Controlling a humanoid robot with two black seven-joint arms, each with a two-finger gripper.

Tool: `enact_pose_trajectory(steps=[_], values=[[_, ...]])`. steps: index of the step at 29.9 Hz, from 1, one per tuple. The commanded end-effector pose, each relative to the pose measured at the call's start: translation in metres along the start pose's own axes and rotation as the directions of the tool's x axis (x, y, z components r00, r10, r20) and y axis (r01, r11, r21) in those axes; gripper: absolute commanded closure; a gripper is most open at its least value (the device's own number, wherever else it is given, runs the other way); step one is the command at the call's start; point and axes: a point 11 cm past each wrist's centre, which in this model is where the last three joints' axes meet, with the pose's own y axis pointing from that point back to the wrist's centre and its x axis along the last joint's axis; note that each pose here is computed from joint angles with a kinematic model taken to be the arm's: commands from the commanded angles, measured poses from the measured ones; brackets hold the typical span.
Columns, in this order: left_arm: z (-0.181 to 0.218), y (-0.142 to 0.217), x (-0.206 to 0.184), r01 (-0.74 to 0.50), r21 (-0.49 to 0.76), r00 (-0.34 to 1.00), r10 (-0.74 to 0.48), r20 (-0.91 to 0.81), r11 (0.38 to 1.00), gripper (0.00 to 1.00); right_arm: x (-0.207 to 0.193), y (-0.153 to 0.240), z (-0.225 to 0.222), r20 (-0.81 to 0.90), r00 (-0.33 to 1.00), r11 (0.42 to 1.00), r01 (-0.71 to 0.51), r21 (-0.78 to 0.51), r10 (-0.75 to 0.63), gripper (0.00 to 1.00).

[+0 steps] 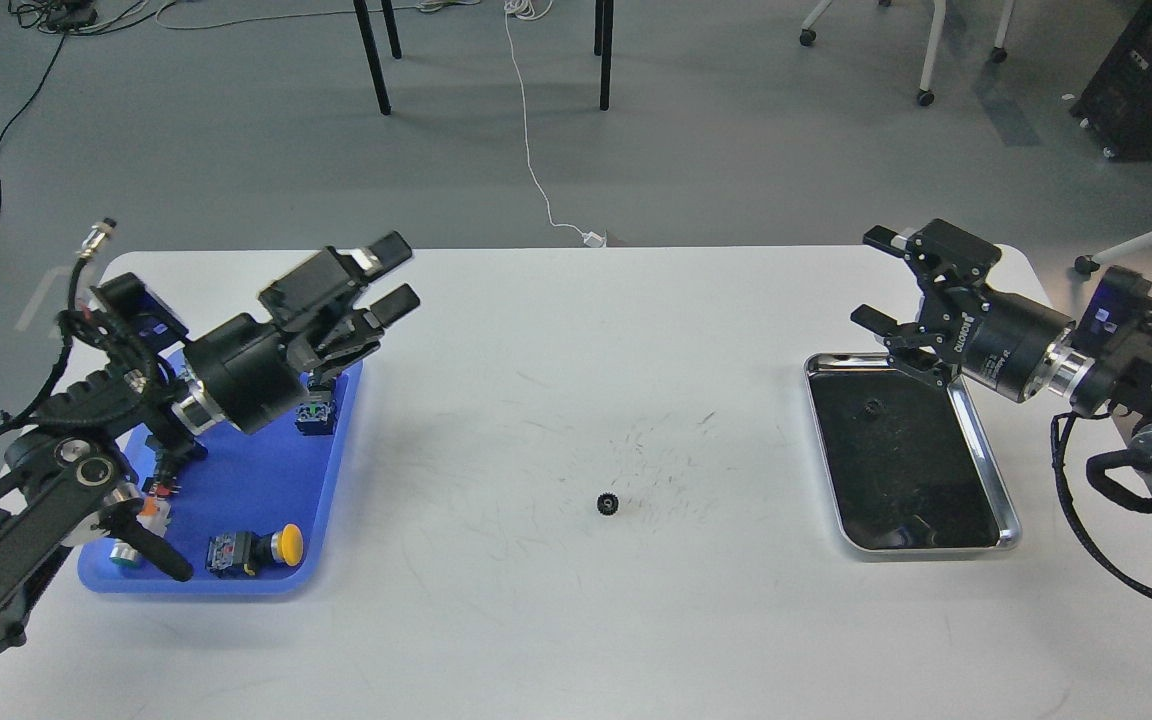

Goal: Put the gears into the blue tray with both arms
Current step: 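Withdraw the right gripper and reach the left gripper toward the gear, then grasp the black gear from the table with the left gripper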

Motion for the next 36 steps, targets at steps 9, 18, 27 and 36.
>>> enact_pose_trajectory(steps=[9,18,27,36], values=[[-0.023,-0.089,-0.094,0.511,0.382,0.489,-0.626,0.608,0.77,0.02,0.015,0.038,0.035,0.21,0.967,0.987,-0.155,0.038,0.144,0.02],[-0.048,-0.129,-0.106,0.495,0.41,0.408,-0.622,0.669,0.766,0.04,0.014,0.042,0.041,0.221,0.963,0.986,-0.163,0.028,0.153,0.02],[-0.068,-0.121,-0.119,0.506,0.44,0.387,-0.652,0.652,0.742,0.1,0.015,0.042,0.042,0.22,0.963,0.986,-0.166,0.027,0.157,0.02],[-0.069,-0.122,-0.124,0.514,0.438,0.389,-0.655,0.647,0.738,0.28,0.012,0.042,0.043,0.223,0.963,0.987,-0.159,0.025,0.15,0.02]])
